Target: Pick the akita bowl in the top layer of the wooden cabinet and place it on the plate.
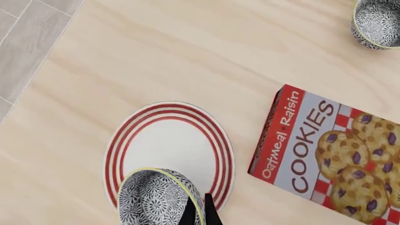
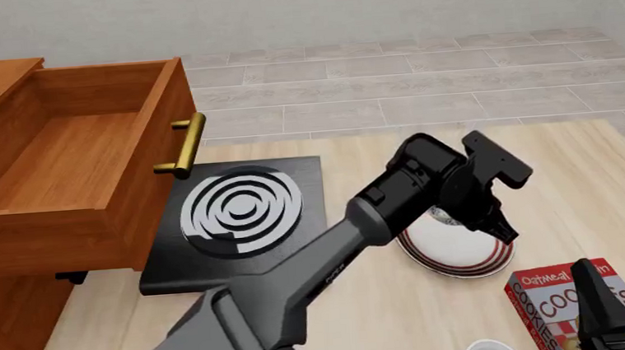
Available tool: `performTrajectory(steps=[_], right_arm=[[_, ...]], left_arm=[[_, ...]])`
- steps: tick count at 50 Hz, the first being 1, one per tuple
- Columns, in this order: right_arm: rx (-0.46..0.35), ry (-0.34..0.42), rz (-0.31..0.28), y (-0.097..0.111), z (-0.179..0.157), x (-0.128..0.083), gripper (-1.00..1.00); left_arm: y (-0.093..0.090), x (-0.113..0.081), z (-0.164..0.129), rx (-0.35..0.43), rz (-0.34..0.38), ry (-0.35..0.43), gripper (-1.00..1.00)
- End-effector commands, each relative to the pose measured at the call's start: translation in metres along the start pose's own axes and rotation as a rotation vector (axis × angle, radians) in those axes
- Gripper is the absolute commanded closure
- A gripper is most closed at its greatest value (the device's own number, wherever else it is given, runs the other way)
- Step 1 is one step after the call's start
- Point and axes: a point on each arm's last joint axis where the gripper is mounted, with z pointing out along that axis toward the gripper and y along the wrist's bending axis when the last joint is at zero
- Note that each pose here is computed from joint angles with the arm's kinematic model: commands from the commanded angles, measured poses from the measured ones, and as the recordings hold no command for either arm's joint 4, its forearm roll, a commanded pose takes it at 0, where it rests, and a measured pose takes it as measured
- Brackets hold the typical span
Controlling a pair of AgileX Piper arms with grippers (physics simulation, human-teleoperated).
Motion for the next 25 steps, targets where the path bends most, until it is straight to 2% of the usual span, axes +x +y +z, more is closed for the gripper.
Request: performTrajectory(steps=[1, 25], right_arm=[[-0.001, 0.0, -0.001, 0.0, 0.0, 0.0, -1.0], [0.0, -0.001, 0.0, 0.0, 0.0, 0.0, -1.0]], left_arm=[[0.004, 0.003, 0.009, -0.007, -0.016, -0.012, 1.0], [0.012, 0.013, 0.034, -0.019, -0.07, -0.034, 1.0]])
